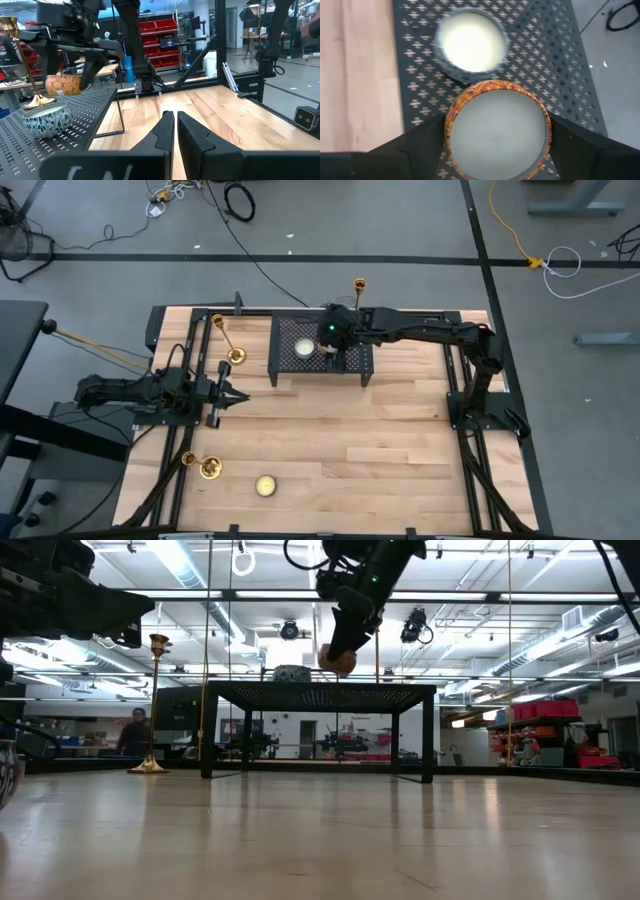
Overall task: Pick & Place candle stick holders
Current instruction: Put the orange scented candle on the shelf
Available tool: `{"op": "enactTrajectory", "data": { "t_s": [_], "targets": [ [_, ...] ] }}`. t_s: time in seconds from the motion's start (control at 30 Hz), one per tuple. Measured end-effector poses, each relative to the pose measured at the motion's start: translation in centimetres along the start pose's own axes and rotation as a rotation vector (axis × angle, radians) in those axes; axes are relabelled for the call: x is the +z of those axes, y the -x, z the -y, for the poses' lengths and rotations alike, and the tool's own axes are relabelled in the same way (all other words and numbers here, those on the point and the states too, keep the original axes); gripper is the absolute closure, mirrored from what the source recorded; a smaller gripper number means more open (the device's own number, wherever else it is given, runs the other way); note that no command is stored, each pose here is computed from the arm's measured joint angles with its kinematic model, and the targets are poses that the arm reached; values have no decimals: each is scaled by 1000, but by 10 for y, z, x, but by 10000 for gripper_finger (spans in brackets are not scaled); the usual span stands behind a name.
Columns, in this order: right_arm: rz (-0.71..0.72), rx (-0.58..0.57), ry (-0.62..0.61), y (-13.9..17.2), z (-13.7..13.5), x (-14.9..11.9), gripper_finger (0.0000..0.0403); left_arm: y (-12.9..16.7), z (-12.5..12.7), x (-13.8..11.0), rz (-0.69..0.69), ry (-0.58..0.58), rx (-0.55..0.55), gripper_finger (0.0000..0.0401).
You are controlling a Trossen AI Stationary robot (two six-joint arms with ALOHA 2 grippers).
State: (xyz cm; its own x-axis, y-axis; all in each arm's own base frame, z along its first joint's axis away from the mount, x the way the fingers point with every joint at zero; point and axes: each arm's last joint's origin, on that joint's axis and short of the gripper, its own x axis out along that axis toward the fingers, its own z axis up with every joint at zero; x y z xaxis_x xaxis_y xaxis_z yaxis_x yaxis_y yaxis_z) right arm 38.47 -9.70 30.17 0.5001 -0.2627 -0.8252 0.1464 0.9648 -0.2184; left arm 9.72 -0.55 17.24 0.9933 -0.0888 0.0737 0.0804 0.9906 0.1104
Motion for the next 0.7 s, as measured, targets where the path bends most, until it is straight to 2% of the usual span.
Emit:
{"op": "enactTrajectory", "data": {
  "t_s": [0.37, 0.7],
  "targets": [
    [-5, 7, 11, 7, -3, 4, 96, 0, 0, 0, 1, 0, 0, 376],
    [1, 5, 2, -5, -4, 6, 96, 0, 0, 0, 0, 0, 0, 376]
  ]
}}
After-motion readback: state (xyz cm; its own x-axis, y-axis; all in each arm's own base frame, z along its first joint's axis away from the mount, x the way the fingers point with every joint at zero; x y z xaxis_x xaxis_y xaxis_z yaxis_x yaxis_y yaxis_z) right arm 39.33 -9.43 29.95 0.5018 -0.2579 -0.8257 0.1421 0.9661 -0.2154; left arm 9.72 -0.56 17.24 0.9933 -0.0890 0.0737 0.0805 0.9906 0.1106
